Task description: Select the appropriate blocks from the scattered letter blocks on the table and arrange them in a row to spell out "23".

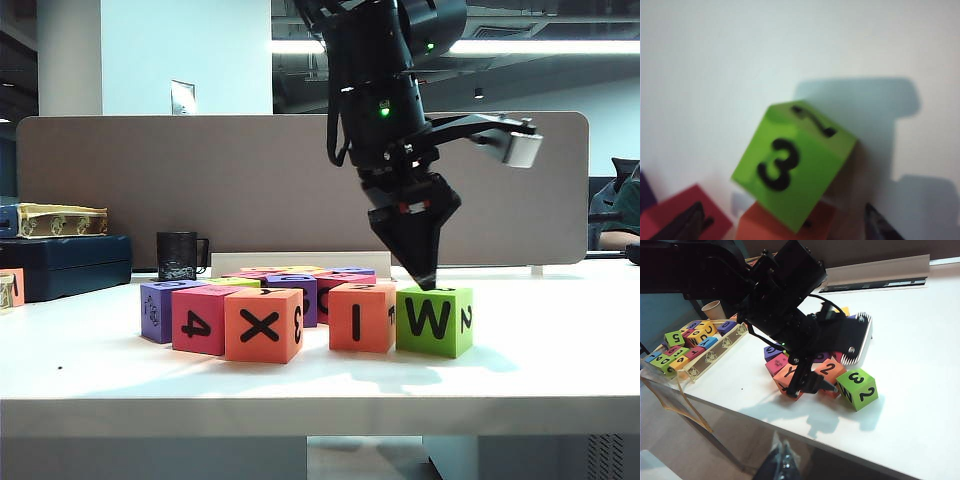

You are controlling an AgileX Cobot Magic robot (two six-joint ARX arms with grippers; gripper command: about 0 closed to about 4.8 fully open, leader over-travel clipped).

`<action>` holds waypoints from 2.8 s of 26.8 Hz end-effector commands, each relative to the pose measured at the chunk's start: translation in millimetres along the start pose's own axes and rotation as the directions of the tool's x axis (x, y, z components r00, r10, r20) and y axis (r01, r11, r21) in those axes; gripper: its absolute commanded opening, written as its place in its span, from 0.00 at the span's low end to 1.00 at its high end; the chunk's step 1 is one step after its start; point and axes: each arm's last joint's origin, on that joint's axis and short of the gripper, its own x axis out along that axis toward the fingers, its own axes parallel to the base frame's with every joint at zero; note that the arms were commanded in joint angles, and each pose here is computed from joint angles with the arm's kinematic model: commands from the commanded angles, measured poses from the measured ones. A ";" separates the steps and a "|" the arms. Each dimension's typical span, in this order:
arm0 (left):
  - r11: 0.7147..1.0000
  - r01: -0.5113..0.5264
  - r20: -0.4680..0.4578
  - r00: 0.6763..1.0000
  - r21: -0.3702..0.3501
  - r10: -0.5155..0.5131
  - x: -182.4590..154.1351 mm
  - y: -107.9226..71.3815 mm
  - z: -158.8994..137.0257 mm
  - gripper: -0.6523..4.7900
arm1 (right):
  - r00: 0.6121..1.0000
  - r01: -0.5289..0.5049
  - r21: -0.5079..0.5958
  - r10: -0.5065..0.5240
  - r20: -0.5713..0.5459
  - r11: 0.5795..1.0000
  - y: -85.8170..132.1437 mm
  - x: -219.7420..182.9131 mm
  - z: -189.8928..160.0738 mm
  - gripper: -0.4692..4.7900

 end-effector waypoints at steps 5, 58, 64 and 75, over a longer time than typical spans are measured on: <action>0.985 0.009 0.139 0.990 0.173 -0.033 5.5 10.3 -0.9 0.87 | 1.000 -0.002 -0.019 0.003 0.022 1.000 1.7 -2.1 0.8 0.09; 0.740 -0.185 0.100 0.941 -0.647 0.323 -9.8 7.8 34.5 0.55 | 1.000 -0.003 -0.021 0.003 0.023 1.000 1.7 -2.0 1.0 0.09; 0.546 -0.096 0.040 0.972 -0.832 0.232 -6.8 1.1 26.4 0.55 | 1.000 -0.002 -0.021 0.003 0.023 1.000 1.7 -2.0 1.0 0.09; 0.266 0.015 0.047 0.992 -0.964 0.115 -4.2 -6.6 22.7 0.56 | 1.000 -0.003 -0.021 0.003 0.023 1.000 1.7 -2.0 1.0 0.09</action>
